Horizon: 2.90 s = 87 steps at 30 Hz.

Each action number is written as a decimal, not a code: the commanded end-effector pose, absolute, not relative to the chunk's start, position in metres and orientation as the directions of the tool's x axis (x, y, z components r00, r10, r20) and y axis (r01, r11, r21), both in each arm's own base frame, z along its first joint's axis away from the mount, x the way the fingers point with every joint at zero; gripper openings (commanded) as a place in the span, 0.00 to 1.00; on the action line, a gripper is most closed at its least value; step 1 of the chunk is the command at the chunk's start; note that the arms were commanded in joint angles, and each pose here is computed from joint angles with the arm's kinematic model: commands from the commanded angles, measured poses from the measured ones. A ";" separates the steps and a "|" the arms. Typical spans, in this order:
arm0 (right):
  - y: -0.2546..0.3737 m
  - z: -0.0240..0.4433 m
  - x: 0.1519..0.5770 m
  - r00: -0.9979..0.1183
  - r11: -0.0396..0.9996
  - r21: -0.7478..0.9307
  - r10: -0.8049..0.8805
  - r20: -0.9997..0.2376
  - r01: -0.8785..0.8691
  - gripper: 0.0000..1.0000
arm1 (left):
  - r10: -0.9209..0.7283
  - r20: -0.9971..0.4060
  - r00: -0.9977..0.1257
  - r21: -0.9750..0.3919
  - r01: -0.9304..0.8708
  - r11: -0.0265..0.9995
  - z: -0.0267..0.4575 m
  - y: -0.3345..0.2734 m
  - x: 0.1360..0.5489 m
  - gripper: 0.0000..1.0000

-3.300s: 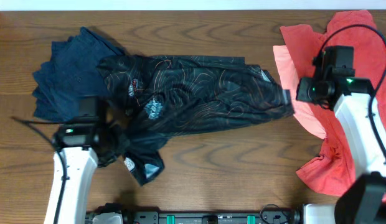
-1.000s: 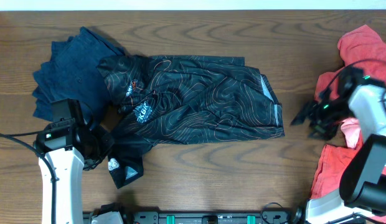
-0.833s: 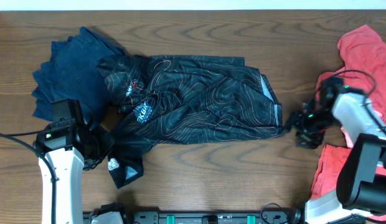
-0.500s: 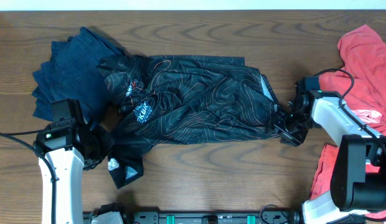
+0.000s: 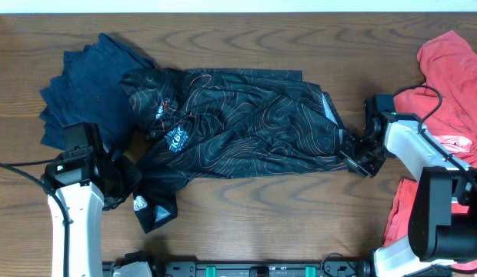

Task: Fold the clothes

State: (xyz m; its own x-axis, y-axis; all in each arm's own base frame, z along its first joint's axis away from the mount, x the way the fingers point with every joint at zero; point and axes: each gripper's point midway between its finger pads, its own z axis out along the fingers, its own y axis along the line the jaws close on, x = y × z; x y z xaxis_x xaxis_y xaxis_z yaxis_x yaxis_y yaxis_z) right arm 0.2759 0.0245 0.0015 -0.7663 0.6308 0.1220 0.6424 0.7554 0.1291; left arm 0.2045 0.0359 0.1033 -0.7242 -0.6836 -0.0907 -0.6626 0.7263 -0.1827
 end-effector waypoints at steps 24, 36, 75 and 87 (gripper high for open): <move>0.029 0.018 0.284 -0.812 0.807 0.099 0.583 0.025 0.582 0.01 | -0.640 -0.104 -0.761 -0.200 -0.614 0.763 0.107 0.034 0.207 0.06; -0.019 0.214 0.309 -0.792 0.843 0.242 0.535 -0.294 0.480 0.01 | -0.543 -0.287 -0.789 -0.339 -0.447 0.828 0.213 0.025 0.246 0.06; -0.074 0.344 0.418 -0.676 0.924 0.223 0.380 -0.631 0.311 0.01 | -0.142 -0.707 -0.693 -0.355 0.174 0.919 0.381 -0.047 0.407 0.06; -0.104 0.487 0.476 -0.170 0.867 0.443 0.484 -0.859 0.228 0.01 | -0.283 -0.946 -0.157 -0.317 0.273 0.908 0.514 -0.026 0.501 0.06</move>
State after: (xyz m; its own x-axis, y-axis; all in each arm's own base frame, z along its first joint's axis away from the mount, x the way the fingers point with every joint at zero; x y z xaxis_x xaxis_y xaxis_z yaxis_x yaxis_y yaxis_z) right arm 0.4994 -0.0891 0.4179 -0.3470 0.4453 -0.8254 0.2352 0.8933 0.3830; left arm 0.5248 -0.0381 0.4315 -0.3415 -0.2146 -0.9150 0.2619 0.9133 -0.3120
